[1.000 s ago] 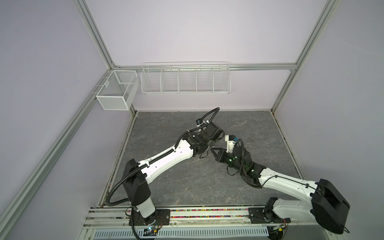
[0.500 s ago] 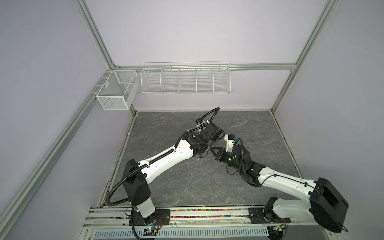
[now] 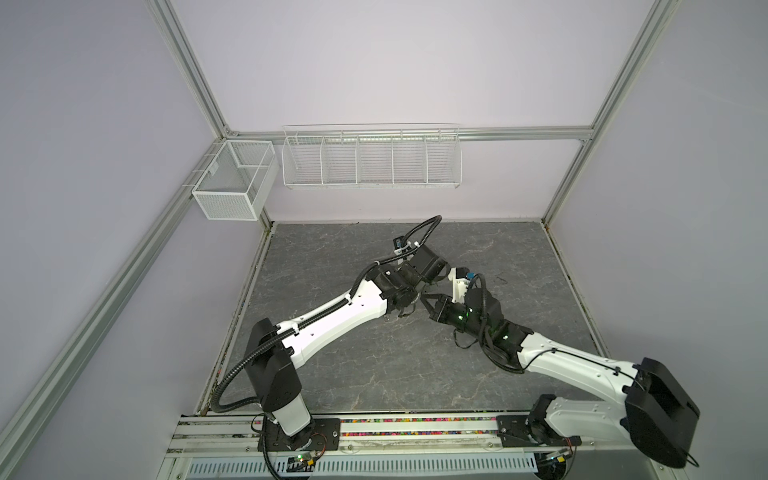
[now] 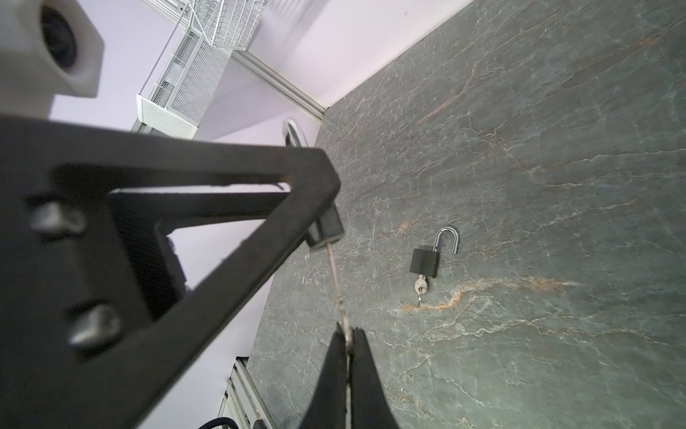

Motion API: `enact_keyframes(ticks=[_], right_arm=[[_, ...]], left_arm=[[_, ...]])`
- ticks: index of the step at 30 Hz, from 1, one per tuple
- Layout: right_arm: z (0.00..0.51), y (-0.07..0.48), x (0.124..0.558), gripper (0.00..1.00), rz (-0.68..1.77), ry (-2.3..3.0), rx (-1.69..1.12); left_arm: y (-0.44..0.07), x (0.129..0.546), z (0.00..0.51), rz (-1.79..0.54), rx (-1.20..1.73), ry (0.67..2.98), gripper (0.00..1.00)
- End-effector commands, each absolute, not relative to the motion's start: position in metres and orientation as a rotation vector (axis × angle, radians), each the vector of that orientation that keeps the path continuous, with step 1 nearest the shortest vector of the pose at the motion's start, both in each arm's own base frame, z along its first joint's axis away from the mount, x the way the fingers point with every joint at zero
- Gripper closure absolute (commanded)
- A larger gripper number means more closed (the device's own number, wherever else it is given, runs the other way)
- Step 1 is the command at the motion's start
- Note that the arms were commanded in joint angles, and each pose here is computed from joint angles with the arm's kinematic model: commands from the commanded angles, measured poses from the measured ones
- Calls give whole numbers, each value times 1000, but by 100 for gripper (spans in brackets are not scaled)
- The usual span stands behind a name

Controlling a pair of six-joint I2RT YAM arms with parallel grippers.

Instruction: Unlock with the key

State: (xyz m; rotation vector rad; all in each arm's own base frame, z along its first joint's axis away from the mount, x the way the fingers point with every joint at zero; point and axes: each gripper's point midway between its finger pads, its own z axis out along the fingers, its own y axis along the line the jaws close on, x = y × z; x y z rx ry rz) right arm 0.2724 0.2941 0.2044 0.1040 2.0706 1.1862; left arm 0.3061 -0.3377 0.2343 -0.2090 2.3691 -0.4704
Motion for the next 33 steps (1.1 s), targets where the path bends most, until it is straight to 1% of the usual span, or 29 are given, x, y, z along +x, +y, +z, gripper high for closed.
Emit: enact_keyframes(ticks=[1, 4, 8, 13, 18, 20, 25, 33], right_arm=[[242, 288, 279, 94, 1205, 1947, 99], [245, 292, 277, 94, 1237, 1925, 67], [246, 305, 272, 94, 1265, 1922, 35], [248, 301, 272, 94, 1247, 1899, 40], [260, 290, 273, 94, 1194, 1865, 14], [262, 285, 274, 94, 1171, 1857, 1], [274, 281, 270, 94, 1173, 1817, -20], [283, 291, 273, 94, 1185, 1807, -61]], left_arm=[[-334, 295, 226, -408, -146, 2421, 100], [-338, 292, 229, -459, -163, 2425, 100], [-345, 291, 232, -586, -256, 2419, 100], [-352, 290, 247, -705, -322, 2395, 100], [-348, 284, 239, -654, -298, 2434, 100], [-349, 281, 237, -632, -236, 2448, 100], [-340, 278, 234, -547, -203, 2451, 100], [-362, 262, 245, -661, -158, 2462, 100]])
